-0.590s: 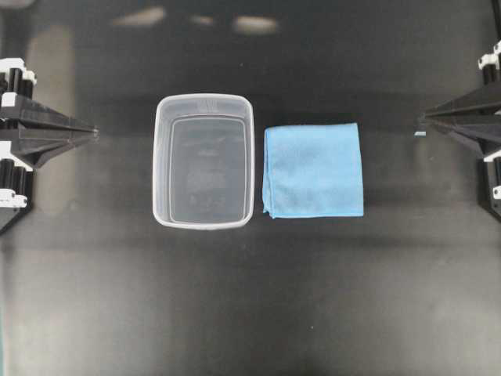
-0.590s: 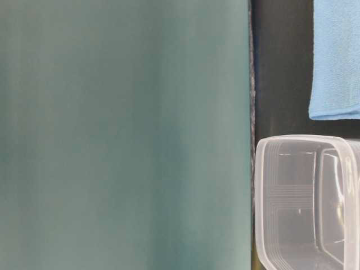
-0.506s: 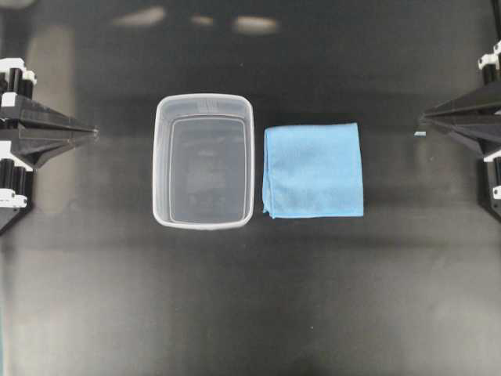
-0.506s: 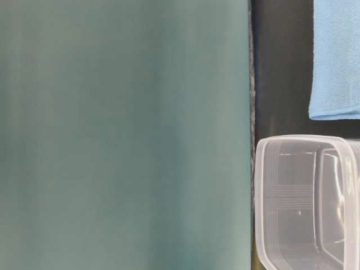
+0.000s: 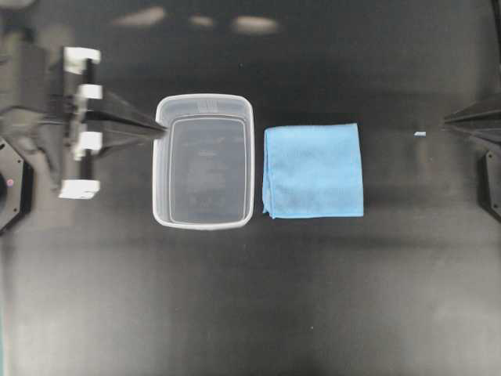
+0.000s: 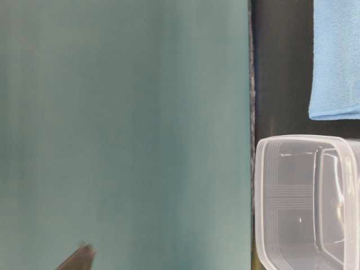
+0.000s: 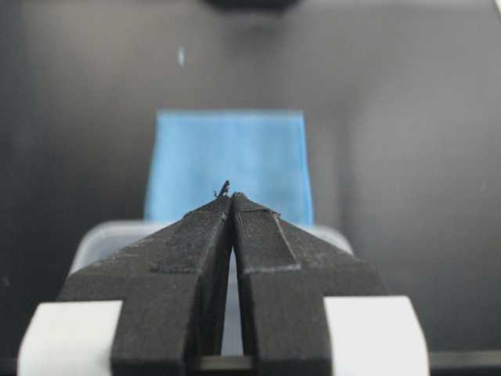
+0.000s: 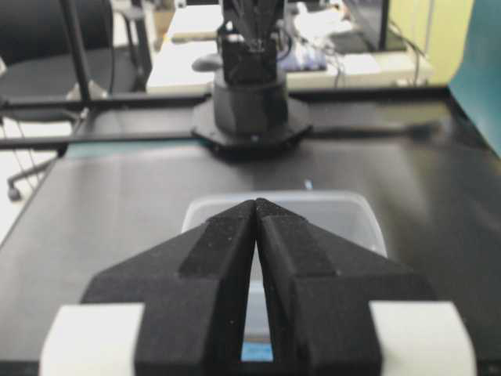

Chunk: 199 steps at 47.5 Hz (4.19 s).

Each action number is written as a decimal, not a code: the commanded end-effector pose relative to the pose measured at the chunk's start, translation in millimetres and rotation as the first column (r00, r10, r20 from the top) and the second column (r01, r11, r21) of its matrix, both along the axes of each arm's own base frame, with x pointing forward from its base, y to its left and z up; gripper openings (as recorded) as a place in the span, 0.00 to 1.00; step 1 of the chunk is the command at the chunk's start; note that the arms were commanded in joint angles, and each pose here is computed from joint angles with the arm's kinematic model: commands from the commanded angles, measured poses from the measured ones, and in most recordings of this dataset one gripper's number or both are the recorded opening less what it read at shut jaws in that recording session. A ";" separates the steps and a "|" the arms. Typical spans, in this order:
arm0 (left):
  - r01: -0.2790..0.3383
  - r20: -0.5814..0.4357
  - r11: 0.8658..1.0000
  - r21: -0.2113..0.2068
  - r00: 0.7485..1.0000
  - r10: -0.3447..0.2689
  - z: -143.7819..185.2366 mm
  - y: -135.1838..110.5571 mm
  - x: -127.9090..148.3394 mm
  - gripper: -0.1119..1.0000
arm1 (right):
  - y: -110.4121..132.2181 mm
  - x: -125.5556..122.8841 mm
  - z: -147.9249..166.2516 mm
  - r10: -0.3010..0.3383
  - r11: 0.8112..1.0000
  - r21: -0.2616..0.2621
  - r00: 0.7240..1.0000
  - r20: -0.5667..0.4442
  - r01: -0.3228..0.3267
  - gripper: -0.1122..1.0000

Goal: Place the blue towel into the container with the left arm.
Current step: 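Move the left gripper over the clear container toward the blue towel, then lower the left gripper onto the blue towel and pinch its center, then lift the pinched towel and carry it left over the container, then lower the towel into the container and release it from the left gripper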

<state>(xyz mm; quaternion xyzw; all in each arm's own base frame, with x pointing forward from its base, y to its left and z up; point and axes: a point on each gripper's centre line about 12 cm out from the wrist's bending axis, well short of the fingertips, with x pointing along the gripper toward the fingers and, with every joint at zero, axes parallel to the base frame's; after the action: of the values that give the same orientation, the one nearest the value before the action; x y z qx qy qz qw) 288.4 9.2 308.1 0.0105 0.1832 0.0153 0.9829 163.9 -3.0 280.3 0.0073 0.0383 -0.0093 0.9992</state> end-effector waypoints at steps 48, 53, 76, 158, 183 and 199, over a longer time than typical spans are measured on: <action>-0.012 -0.618 1.000 0.026 0.786 0.026 -96.6 24.7 226.7 0.91 | -0.8 -26.4 5.9 -0.019 0.992 0.129 0.999 0.042 0.013 0.81; 0.020 -0.670 0.999 0.037 0.742 0.010 -121.1 22.8 246.6 0.91 | -0.8 -26.6 7.2 -0.019 0.992 0.127 0.998 0.052 0.012 0.81; 0.081 -0.761 0.996 0.039 0.648 -0.023 -195.5 7.1 273.4 0.91 | -0.4 -26.6 7.4 -0.016 0.991 0.130 0.998 0.054 0.009 0.81; 0.035 -0.673 0.998 0.054 0.740 0.011 -18.2 20.0 102.6 0.15 | -0.3 -29.2 11.1 -0.016 0.991 0.130 0.997 0.075 0.006 0.81; 0.017 -0.675 0.999 0.045 0.737 0.018 -47.0 21.7 97.2 0.28 | -0.4 -28.7 10.8 -0.017 0.992 0.130 0.996 0.084 0.005 0.81; 0.007 -0.485 0.999 0.048 0.875 0.017 -11.6 15.9 91.8 0.90 | -0.3 -29.3 12.1 -0.017 0.991 0.131 0.996 0.091 0.005 0.81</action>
<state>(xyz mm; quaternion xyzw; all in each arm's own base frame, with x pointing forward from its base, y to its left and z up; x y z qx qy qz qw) 386.9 29.6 263.1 0.0332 0.4740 0.0199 0.8797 134.3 -3.6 287.5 0.0705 0.0006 -0.0132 0.9974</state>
